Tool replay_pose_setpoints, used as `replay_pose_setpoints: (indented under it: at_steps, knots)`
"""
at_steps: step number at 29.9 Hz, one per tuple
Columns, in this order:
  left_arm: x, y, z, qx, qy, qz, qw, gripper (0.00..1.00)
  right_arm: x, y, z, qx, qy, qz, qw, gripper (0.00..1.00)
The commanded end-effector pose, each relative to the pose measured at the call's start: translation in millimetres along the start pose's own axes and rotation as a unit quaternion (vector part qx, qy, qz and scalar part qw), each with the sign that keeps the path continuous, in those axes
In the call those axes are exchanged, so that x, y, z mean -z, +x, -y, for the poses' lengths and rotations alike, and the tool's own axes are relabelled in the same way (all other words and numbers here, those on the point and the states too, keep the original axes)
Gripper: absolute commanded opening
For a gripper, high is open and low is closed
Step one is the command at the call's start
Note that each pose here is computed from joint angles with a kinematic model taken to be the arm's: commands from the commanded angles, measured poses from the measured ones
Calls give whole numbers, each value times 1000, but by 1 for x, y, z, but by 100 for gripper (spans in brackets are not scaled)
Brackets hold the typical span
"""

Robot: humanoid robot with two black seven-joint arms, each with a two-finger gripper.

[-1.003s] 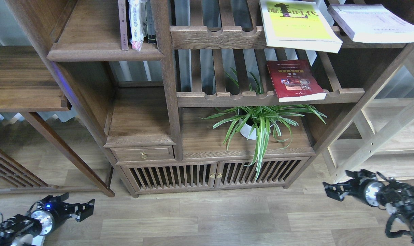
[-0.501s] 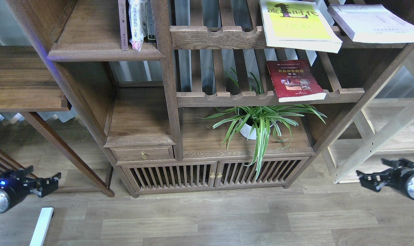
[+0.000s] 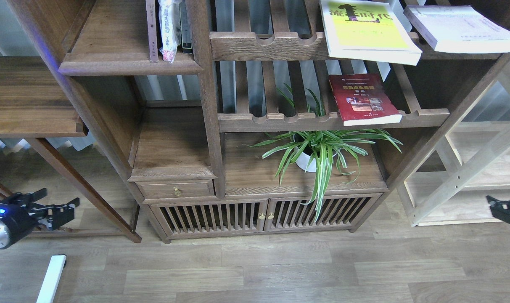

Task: Organize books on shelf

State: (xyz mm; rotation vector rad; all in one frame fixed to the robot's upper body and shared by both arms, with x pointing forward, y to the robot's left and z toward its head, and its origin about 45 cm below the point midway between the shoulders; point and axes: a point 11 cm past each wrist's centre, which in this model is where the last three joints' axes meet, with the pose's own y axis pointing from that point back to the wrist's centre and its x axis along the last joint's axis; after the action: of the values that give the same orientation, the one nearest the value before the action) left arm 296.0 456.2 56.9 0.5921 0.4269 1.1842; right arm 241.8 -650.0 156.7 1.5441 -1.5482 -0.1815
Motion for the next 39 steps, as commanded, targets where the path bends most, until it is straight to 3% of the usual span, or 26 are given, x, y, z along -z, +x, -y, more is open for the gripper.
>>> replay_pose_setpoints:
  at_steps: [1, 9, 17, 32, 39]
  knots:
    - [4, -26, 11, 33, 11, 27, 999, 100, 1, 80, -51, -121, -25, -45, 991, 100]
    - [12, -74, 35, 45, 13, 80, 996, 100, 17, 112, -72, -156, -16, -54, 986, 100]
    - [16, -103, 49, 55, 12, 80, 995, 100, 58, 128, -66, -177, -23, -130, 975, 100]
    - [17, -110, 54, 50, 14, 85, 995, 100, 130, 150, -62, -289, 15, -245, 925, 100]
    - [19, -109, 54, 47, 17, 88, 995, 100, 149, 158, -69, -276, 37, -219, 935, 100]
